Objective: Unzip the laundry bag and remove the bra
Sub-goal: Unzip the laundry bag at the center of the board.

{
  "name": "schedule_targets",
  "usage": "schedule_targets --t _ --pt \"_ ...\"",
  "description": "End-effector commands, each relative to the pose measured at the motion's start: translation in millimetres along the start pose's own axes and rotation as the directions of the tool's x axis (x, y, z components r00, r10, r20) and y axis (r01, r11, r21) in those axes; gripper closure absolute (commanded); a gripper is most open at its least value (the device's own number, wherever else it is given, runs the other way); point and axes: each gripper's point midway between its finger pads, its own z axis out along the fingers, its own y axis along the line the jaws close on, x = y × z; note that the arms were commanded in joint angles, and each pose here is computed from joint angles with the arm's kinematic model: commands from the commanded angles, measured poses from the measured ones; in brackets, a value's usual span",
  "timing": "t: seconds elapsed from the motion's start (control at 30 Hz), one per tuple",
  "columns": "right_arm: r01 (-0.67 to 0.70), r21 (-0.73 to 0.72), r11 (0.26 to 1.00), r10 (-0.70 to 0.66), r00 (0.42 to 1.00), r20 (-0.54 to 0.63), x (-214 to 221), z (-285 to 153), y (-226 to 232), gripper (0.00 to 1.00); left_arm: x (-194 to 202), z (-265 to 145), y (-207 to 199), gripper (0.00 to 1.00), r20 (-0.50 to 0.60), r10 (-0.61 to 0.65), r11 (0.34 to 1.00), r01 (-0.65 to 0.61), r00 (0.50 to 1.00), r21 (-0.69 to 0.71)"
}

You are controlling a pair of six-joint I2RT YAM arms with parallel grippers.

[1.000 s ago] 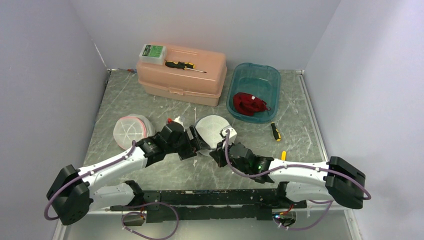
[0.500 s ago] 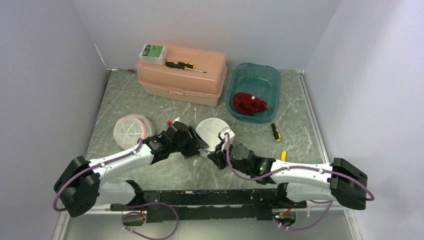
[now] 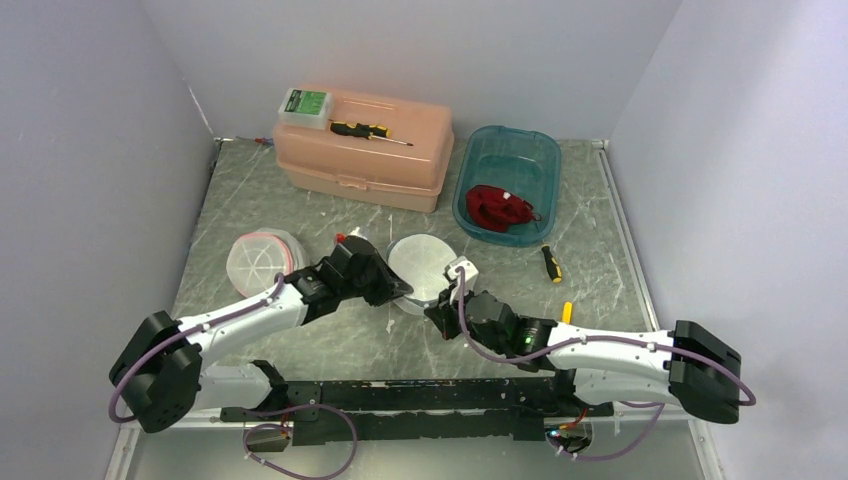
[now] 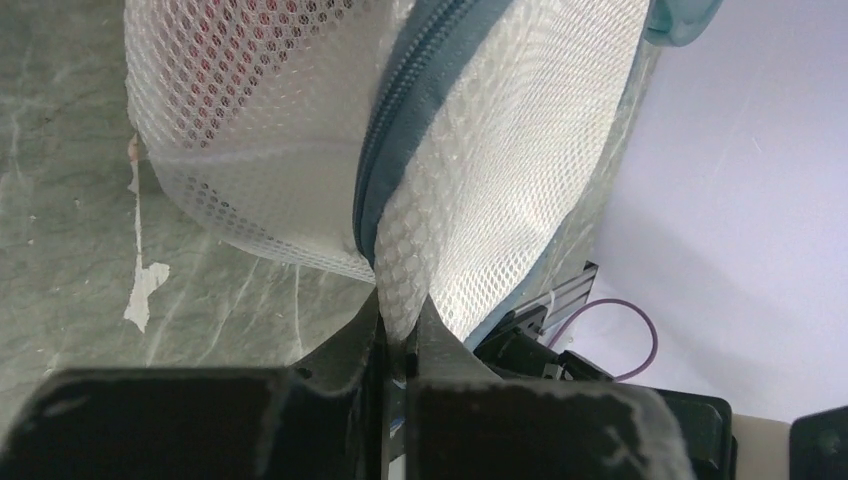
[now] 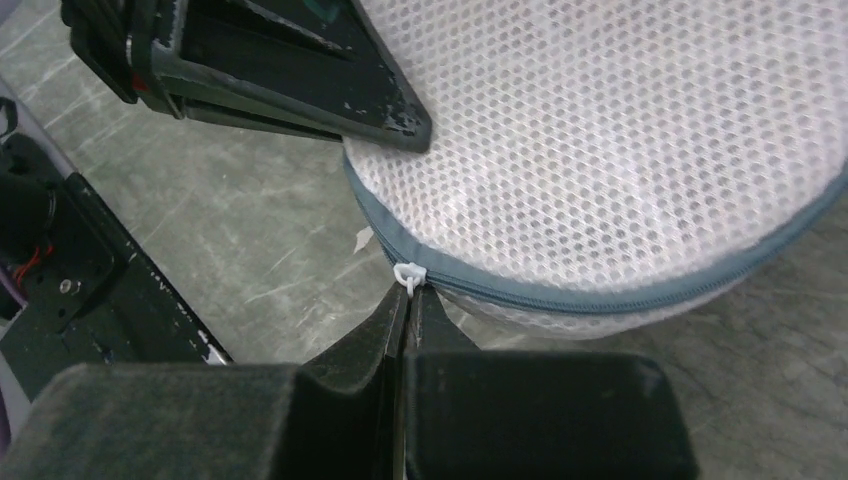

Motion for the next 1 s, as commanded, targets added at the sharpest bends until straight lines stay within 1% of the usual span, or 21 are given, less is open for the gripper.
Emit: schedule_targets --t 0.0,0.17,0.27,0.3,0.4,0.47,0.57,0.63,0.7,0.8,0.83,0.87,0.97 --pt "-0.025 0.13 0.991 0.023 1.0 0.019 2.8 -9.9 -26.7 1.0 -10.3 1.3 -11.7 0.97 0.002 0.04 0.999 -0.04 0.999 0.034" --pt "-0.06 0.221 0.973 0.048 0.997 0.063 -1.3 -22.4 -46.9 1.0 -9.0 4.9 -14.8 0.97 -0.042 0.089 0.994 -0.087 0.995 0.06" --pt "-0.034 0.187 0.982 0.017 0.996 0.09 -9.1 -29.6 -44.1 1.0 -6.1 6.5 -21.9 0.97 -0.08 0.175 0.98 -0.166 0.981 0.11" --pt "-0.012 0.151 0.988 -0.003 0.995 0.097 -11.8 -32.0 -38.8 1.0 -7.2 6.5 -28.8 0.97 -0.089 0.219 0.968 -0.205 0.972 0.144" --pt "0.046 0.033 0.998 -0.05 0.991 0.12 -20.0 -40.2 -19.9 1.0 -6.7 4.5 -52.4 0.97 -0.112 0.369 0.907 -0.331 0.923 0.262" --pt "0.077 -0.02 0.997 -0.074 0.989 0.126 -25.8 -45.2 -8.7 1.0 -4.6 2.4 -66.3 0.97 -0.126 0.479 0.847 -0.42 0.869 0.326" --pt "0.105 -0.056 0.993 -0.098 0.988 0.119 -32.4 -48.4 3.7 1.0 -6.5 -1.8 -85.8 0.97 -0.119 0.589 0.77 -0.51 0.799 0.384" --pt "0.108 -0.07 0.992 -0.1 0.989 0.112 -33.5 -47.0 9.5 1.0 -11.3 1.5 -88.2 0.97 -0.121 0.617 0.755 -0.542 0.777 0.369" --pt "0.095 -0.075 0.993 -0.086 0.99 0.109 -31.1 -43.4 11.7 1.0 -15.2 8.7 -82.9 0.97 -0.137 0.615 0.765 -0.545 0.776 0.343" --pt "0.062 -0.063 0.996 -0.056 0.993 0.1 -22.2 -34.6 9.4 1.0 -13.1 20.3 -73.0 0.97 -0.166 0.602 0.777 -0.525 0.781 0.347" --pt "0.048 -0.059 0.997 -0.042 0.994 0.1 -19.8 -32.0 8.8 1.0 -11.8 23.8 -67.0 0.95 -0.178 0.591 0.788 -0.516 0.787 0.335" --pt "0.037 -0.051 0.998 -0.032 0.994 0.102 -18.1 -29.5 7.6 1.0 -10.8 26.6 -62.6 0.91 -0.186 0.584 0.795 -0.511 0.79 0.327" --pt "0.007 -0.018 1.0 -0.006 0.996 0.094 -11.6 -22.4 2.6 1.0 -8.2 27.9 -55.2 0.66 -0.192 0.563 0.811 -0.492 0.804 0.316"
